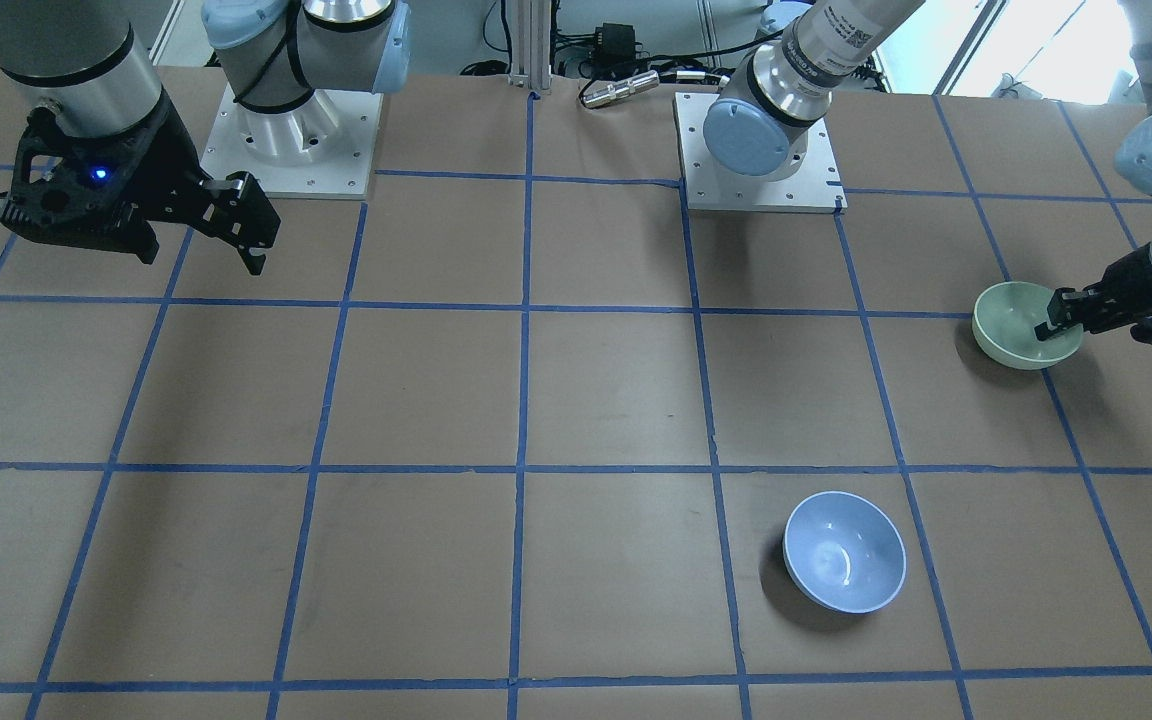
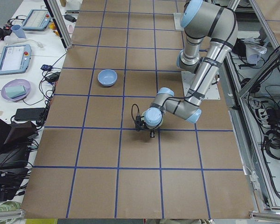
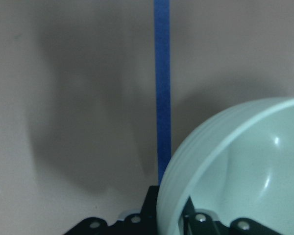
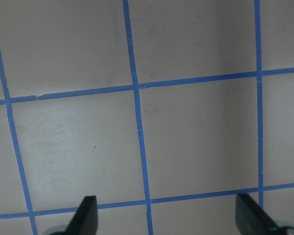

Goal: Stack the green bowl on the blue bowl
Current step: 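Close the left gripper on the pale green bowl's rim, then lift the pale green bowl with the left gripper toward the light blue bowl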

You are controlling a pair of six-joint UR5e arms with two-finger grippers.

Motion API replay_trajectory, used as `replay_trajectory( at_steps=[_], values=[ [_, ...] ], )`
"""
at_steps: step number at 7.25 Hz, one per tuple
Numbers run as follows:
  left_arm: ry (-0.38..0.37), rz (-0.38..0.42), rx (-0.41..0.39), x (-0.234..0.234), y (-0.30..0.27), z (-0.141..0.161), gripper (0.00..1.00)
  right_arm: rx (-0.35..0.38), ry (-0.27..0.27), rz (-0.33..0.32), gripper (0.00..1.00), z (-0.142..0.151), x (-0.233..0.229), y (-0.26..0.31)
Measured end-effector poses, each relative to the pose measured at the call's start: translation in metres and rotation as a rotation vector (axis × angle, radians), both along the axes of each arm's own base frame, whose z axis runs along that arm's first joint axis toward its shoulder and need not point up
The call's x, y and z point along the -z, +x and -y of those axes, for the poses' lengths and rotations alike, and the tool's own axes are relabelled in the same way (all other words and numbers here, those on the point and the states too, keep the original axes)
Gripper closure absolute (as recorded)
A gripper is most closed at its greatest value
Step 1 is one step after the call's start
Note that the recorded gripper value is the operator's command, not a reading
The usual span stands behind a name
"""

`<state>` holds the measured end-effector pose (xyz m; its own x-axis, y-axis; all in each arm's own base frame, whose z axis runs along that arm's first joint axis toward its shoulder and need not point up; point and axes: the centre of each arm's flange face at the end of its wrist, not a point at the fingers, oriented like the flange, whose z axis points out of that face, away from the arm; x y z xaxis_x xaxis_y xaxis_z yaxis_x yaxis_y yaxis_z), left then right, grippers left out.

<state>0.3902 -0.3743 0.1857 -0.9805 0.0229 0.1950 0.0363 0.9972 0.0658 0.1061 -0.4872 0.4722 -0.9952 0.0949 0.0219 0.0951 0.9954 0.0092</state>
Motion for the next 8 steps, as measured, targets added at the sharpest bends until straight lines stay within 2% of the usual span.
replay_trajectory(
  at_steps=[5, 8],
  values=[
    [-0.014, -0.015, -0.002, -0.013, -0.002, 0.002, 1.00, 0.000, 0.000, 0.000, 0.00, 0.000, 0.000, 0.000],
    [-0.026, -0.061, -0.016, -0.058, 0.002, 0.022, 1.00, 0.000, 0.000, 0.000, 0.00, 0.000, 0.000, 0.000]
  ],
)
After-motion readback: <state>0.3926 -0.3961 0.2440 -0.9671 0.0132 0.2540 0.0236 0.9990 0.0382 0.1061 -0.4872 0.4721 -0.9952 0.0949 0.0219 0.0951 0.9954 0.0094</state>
